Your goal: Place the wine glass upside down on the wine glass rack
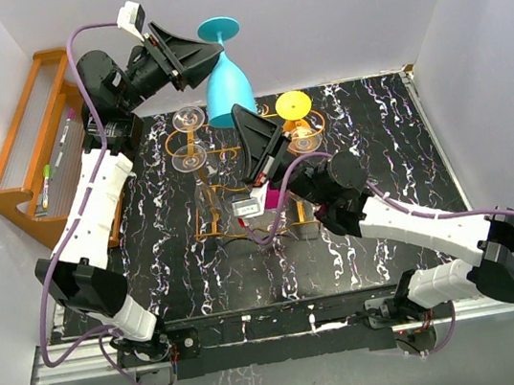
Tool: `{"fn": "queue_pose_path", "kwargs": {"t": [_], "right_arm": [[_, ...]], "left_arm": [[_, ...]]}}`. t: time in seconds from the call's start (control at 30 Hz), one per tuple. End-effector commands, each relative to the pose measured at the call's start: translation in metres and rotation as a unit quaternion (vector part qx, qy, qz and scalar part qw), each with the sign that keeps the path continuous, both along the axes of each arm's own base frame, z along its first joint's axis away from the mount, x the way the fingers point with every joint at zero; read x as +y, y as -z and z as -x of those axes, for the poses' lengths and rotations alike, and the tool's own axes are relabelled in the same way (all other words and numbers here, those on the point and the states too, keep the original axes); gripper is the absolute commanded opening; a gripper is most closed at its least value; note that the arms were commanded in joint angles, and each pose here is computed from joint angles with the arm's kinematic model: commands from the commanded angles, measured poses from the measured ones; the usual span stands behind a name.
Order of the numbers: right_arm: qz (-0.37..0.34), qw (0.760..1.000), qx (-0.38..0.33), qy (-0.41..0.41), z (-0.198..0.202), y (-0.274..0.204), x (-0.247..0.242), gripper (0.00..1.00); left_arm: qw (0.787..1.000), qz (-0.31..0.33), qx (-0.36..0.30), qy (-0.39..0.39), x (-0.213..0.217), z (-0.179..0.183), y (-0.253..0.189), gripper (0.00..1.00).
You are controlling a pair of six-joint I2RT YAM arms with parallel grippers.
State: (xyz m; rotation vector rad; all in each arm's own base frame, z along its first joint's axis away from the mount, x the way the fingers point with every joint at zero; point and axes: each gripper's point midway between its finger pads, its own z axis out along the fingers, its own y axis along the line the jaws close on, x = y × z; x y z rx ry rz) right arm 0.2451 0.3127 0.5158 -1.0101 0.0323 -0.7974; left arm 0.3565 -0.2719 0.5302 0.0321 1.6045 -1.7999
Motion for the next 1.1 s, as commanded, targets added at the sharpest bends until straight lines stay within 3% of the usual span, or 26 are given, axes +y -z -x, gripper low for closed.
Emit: {"fn": "queue_pose_path", "kwargs": {"t": [0.0, 0.1, 0.23, 0.27, 0.37, 0.5, 0.83, 0.87, 0.9, 1.07], "right_arm": [[-0.009, 1.0, -0.01, -0.008, 0.007, -0.005, 0.0, 0.08], [-0.005, 1.0, -0.012, -0.012, 0.01, -0.005, 0.004, 0.08], [0.001, 1.0, -0.006, -0.012, 0.008, -0.001, 0.007, 0.08], [0.003, 1.0, -0.004, -0.015, 0.009, 0.001, 0.008, 0.08], [0.014, 1.0, -0.005, -0.026, 0.011, 0.007, 0.012, 0.08], [0.023, 0.999, -0.004, -0.029, 0.014, 0.01, 0.016, 0.08], [0.033, 0.998, -0.005, -0.048, 0.021, 0.011, 0.017, 0.08], [0.034, 0.998, -0.003, -0.049, 0.021, 0.011, 0.017, 0.08], [0.036, 0.998, -0.001, -0.049, 0.021, 0.012, 0.018, 0.08], [0.033, 0.998, 0.011, -0.056, 0.022, 0.013, 0.015, 0.08]], "left_arm": [[0.998, 0.014, -0.065, 0.016, 0.005, 0.033, -0.036, 0.39], [0.997, 0.012, -0.069, 0.015, 0.005, 0.034, -0.036, 0.21], [0.997, 0.01, -0.077, 0.018, 0.005, 0.038, -0.038, 0.16], [0.997, 0.011, -0.079, 0.02, 0.006, 0.039, -0.039, 0.19], [0.996, 0.01, -0.081, 0.022, 0.005, 0.041, -0.039, 0.4], [0.996, 0.009, -0.083, 0.022, 0.006, 0.041, -0.039, 0.48], [0.993, 0.017, -0.114, 0.035, 0.007, 0.05, -0.046, 0.29], [0.992, 0.018, -0.119, 0.037, 0.007, 0.051, -0.047, 0.24], [0.992, 0.018, -0.12, 0.039, 0.007, 0.053, -0.048, 0.0], [0.989, 0.014, -0.142, 0.048, 0.007, 0.061, -0.051, 0.0]]}}
